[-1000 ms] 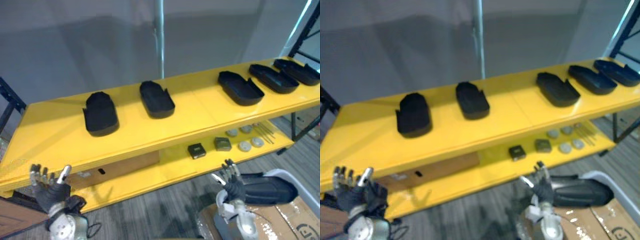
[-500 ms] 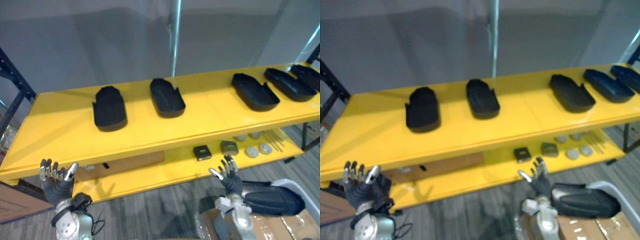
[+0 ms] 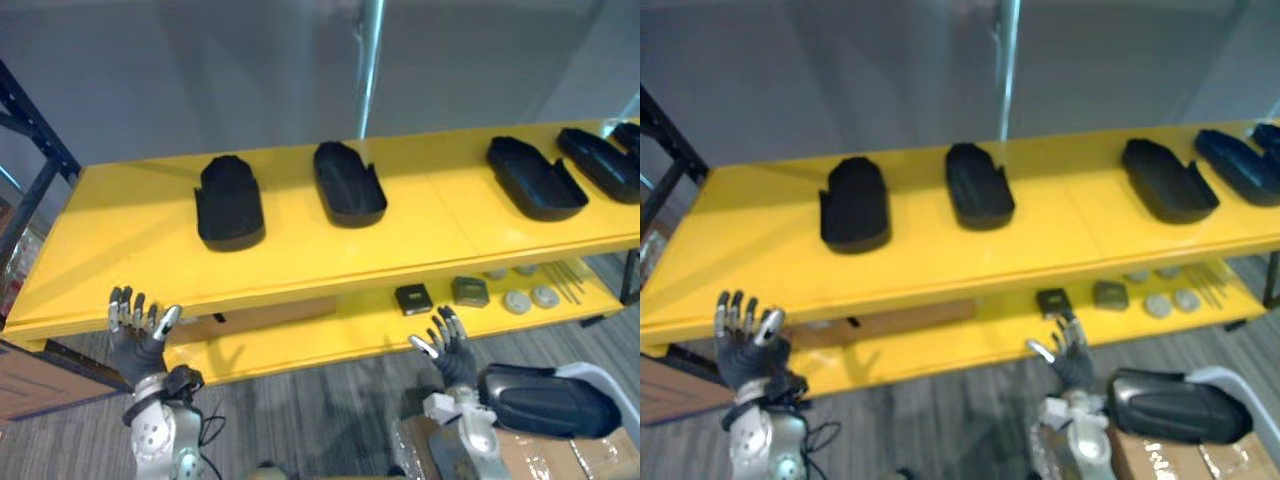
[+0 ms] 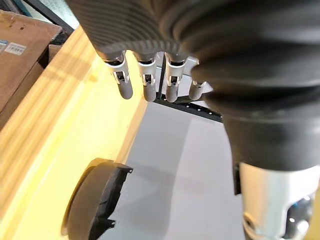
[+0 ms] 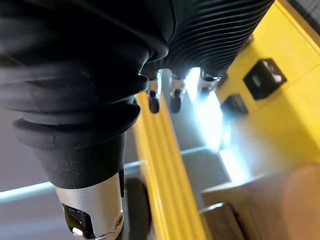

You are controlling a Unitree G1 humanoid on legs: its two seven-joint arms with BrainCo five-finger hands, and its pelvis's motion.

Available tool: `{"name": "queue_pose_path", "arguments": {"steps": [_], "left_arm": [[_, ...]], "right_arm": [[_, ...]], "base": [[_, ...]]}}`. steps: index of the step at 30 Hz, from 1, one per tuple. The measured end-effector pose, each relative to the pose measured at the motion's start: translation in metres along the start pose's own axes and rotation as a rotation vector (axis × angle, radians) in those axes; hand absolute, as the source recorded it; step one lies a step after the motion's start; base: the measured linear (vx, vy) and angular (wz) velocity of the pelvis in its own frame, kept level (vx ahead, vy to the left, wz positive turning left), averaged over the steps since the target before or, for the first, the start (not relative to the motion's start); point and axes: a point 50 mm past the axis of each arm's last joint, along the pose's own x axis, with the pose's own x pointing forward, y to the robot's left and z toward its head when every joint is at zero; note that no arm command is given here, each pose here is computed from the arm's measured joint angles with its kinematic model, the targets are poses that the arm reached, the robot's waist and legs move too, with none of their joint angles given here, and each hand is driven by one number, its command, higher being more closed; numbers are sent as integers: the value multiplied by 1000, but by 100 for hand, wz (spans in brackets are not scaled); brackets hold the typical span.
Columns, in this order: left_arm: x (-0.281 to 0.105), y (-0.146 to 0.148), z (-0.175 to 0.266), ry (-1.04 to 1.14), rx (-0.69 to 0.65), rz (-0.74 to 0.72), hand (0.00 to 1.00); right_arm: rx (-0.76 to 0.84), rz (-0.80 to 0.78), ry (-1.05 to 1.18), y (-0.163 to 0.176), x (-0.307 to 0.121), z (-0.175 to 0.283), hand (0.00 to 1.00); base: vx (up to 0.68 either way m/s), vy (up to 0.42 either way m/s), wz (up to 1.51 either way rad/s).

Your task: Walk over and take plastic housings, then place them on the shelf

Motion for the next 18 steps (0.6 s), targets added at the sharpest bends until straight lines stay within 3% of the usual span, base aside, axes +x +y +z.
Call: {"name": "queue_pose_path", "arguments": {"steps": [7, 18], "left_arm": [[-1, -4, 0, 0, -4, -62, 0], [9, -41, 1, -21, -41, -258, 0]], "right_arm": [[-2, -103, -37, -9, 4, 6, 0], [-84, -415, -202, -78, -24, 47, 0]], "base": [[-8, 21, -42], [-2, 16, -65]]}}
